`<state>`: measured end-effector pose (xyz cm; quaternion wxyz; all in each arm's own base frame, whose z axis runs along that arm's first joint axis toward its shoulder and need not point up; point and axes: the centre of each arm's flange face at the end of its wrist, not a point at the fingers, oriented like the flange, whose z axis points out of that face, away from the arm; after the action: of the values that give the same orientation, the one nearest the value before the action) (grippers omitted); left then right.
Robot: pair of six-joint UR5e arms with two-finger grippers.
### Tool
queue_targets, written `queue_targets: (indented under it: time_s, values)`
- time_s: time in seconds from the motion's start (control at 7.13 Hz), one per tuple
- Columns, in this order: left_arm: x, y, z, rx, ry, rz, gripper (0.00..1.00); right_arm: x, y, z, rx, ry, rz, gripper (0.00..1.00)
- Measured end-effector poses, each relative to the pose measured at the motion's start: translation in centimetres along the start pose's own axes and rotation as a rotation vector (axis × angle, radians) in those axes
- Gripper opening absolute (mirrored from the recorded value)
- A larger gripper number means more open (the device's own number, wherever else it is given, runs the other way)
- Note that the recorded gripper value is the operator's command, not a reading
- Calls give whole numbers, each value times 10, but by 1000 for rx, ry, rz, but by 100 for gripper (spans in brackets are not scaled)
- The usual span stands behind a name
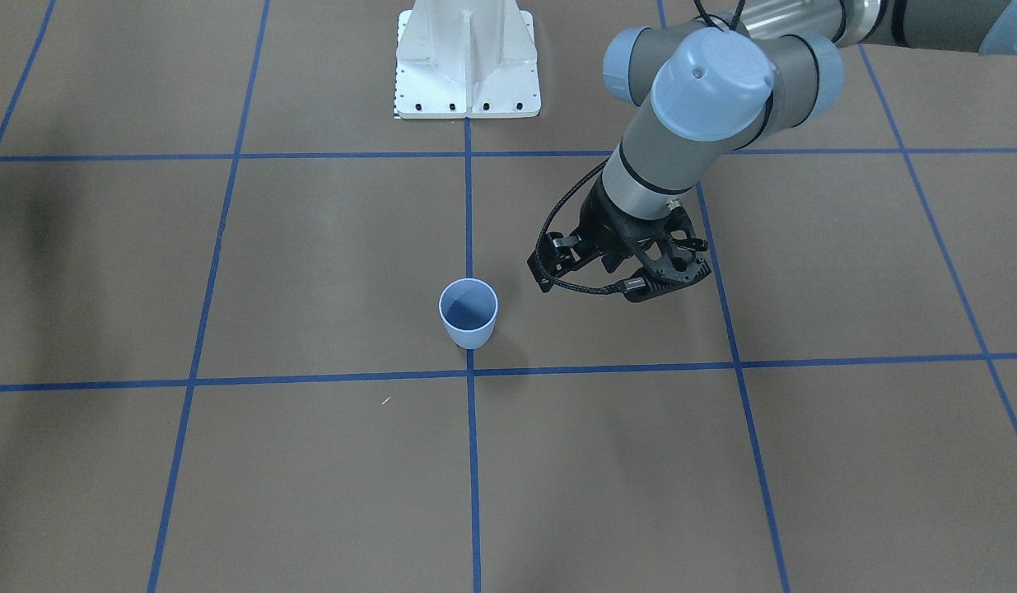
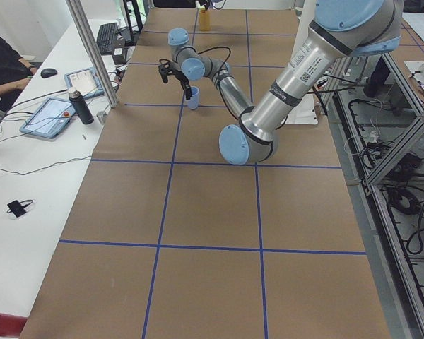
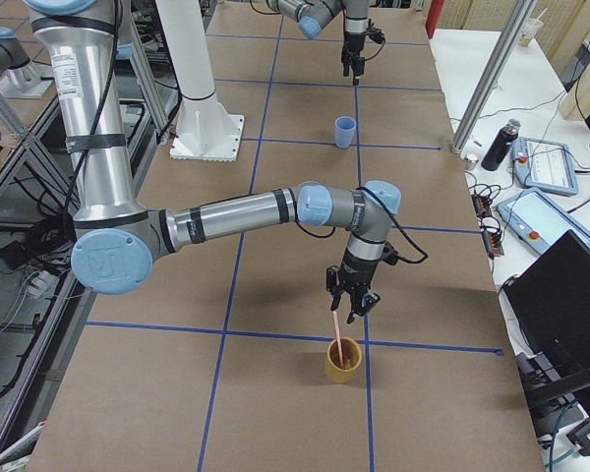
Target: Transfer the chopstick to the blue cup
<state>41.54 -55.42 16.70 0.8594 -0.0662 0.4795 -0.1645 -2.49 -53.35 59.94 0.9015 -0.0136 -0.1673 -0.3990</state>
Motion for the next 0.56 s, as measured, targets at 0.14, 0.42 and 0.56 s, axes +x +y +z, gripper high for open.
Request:
queue_targets:
  time_s: [0.14,0.42,0.56]
  values:
    - [0,0,0,0,1,1,98,0,4,5,-9,-3,3,51]
    - [1,1,-2,1,4,3,98,-1,10,12,-23,-4,6,37]
    - [1,2,-3,1,5,4,98,0,12,13,-28,-2,8,35]
